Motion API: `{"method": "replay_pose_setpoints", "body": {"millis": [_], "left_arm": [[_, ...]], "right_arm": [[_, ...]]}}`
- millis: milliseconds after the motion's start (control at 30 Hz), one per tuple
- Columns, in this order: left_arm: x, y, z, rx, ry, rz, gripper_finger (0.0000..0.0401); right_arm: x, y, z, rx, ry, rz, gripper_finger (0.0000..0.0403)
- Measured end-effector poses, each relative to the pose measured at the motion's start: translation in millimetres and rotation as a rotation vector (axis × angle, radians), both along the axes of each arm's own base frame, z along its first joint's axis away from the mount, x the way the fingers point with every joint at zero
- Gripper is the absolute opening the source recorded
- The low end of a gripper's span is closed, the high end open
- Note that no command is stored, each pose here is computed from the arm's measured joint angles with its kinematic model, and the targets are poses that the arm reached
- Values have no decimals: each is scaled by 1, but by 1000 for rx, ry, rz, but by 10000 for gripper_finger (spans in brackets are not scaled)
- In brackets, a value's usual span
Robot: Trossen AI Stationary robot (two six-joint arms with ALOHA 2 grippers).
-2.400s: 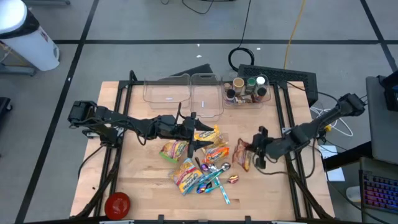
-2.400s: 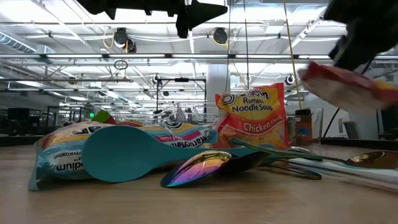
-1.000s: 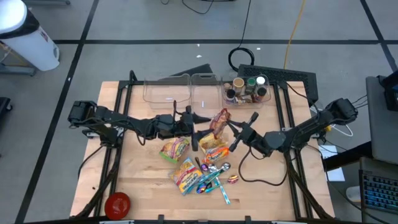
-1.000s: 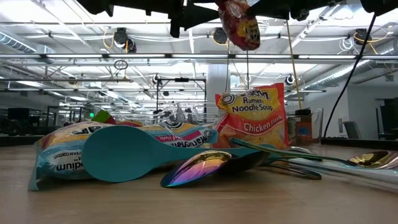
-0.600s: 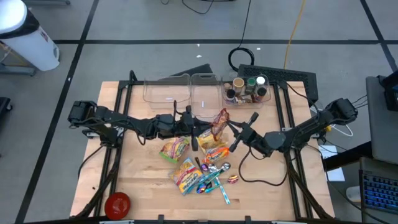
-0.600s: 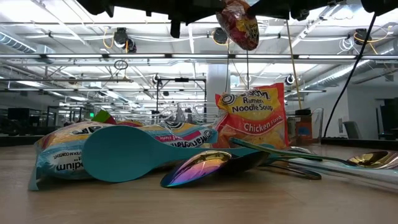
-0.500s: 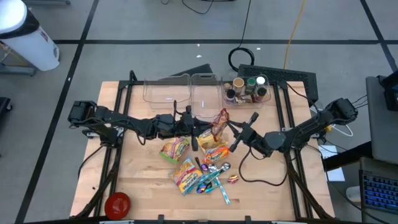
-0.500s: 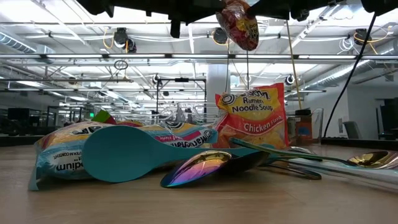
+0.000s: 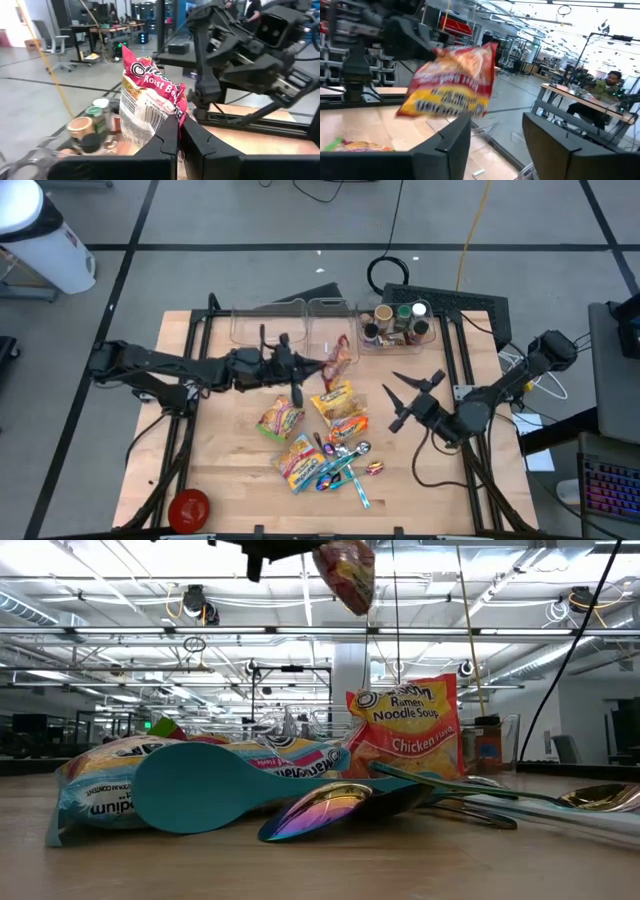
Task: Pick & Place Food Item
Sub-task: Put the red noodle pack into the left transparent bin
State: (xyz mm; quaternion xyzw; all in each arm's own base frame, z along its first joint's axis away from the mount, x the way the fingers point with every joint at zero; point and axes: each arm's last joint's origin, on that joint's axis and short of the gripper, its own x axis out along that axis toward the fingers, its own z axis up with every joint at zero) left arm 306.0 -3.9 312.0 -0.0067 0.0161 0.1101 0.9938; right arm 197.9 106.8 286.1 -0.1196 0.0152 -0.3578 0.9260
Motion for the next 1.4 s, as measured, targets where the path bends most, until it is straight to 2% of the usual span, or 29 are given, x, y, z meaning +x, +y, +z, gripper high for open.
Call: {"method": "replay_pose_setpoints", "body": {"millis": [100, 300, 533, 667, 767, 1000, 1400], "left_arm": [[-8, 14, 4, 9, 34, 49, 4], [-30, 59, -4, -52, 44, 200, 4], [-75, 112, -46, -172, 22, 419, 4], [-104, 131, -76, -254, -23, 543, 4], [-123, 137, -97, -305, -43, 615, 4], [-151, 139, -138, -364, 12, 769, 4], [-164, 139, -158, -388, 162, 831, 5]], "right_arm": [[-3, 3, 1, 4, -1, 7, 187], [-4, 2, 0, 4, 14, -29, 191], [-3, 0, -2, -4, 21, -31, 180], [-3, 0, -2, -4, 21, -36, 176], [-3, -1, -2, -3, 20, -35, 176], [-2, -2, -2, 4, 13, -42, 175], [-1, -3, -2, 12, 6, -45, 172]]}}
